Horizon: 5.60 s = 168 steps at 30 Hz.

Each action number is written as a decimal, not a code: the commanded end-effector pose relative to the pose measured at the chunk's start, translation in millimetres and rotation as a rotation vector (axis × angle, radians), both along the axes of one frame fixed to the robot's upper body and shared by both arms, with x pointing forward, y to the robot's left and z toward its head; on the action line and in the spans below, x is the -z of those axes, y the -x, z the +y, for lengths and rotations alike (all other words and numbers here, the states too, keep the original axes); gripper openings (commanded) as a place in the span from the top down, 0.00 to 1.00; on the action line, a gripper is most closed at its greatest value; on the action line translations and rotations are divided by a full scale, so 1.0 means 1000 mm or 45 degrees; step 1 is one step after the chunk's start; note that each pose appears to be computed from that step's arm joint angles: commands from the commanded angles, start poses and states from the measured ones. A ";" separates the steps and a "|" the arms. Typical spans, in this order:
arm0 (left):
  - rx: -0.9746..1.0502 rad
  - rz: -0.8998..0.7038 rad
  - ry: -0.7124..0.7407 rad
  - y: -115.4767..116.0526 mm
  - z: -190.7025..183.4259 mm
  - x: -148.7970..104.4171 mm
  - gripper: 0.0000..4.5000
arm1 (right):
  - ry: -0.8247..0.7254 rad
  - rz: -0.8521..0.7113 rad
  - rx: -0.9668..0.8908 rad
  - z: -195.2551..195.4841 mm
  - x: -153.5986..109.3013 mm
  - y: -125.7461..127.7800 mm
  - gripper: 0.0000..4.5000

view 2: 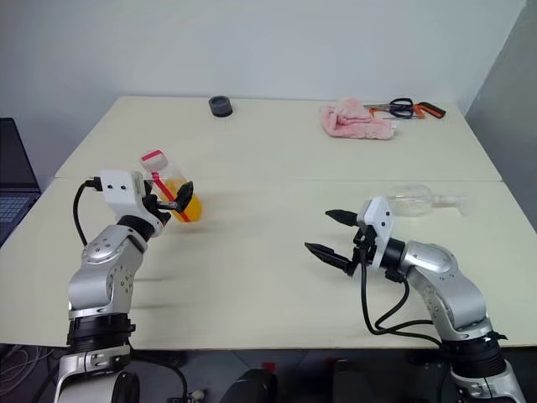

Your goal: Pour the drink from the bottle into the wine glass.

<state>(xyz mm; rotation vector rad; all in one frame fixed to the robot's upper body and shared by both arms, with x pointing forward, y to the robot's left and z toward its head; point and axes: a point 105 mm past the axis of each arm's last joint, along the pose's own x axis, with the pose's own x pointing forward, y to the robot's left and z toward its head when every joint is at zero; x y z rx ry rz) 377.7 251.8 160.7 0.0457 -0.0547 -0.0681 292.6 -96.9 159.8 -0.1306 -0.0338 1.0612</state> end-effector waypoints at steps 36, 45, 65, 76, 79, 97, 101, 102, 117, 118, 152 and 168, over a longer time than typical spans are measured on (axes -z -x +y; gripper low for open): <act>0.399 -0.199 -0.012 0.015 -0.053 -0.033 0.62 | 0.007 -0.138 0.037 -0.001 -0.022 0.000 0.00; 0.907 -0.132 -0.092 0.034 -0.118 -0.028 0.62 | -0.022 -0.151 0.079 -0.005 -0.042 0.008 0.00; 1.619 -0.068 -0.164 0.042 -0.200 -0.023 0.62 | -0.089 -0.146 0.167 0.031 -0.070 -0.002 0.00; 1.663 -0.063 -0.204 0.046 -0.202 -0.017 0.62 | -0.102 -0.132 0.130 0.043 -0.071 -0.006 0.00; 1.660 -0.064 -0.214 0.046 -0.201 -0.017 0.62 | -0.086 -0.129 0.117 0.045 -0.069 -0.007 0.00; 1.742 -0.052 -0.242 0.051 -0.199 -0.023 0.62 | -0.012 -0.261 -0.303 0.064 -0.069 0.003 0.58; 1.777 -0.051 -0.276 0.052 -0.199 -0.024 0.62 | 0.067 -0.226 -0.445 0.059 -0.069 -0.009 0.58; 1.772 -0.055 -0.279 0.051 -0.199 -0.024 0.62 | 0.073 -0.224 -0.445 0.058 -0.070 -0.012 0.58; 1.702 -0.068 -0.232 0.045 -0.198 -0.025 0.62 | -0.064 -0.270 -0.084 0.028 -0.084 -0.005 0.05; 1.697 -0.067 -0.230 0.044 -0.198 -0.025 0.62 | -0.070 -0.275 -0.040 0.027 -0.084 -0.004 0.05; 1.654 -0.054 -0.253 0.032 -0.196 -0.021 0.62 | -0.192 -0.230 0.338 0.053 -0.066 -0.008 0.13; 1.712 -0.058 -0.258 0.039 -0.199 -0.025 0.62 | -0.103 -0.355 0.013 0.071 -0.070 -0.002 0.59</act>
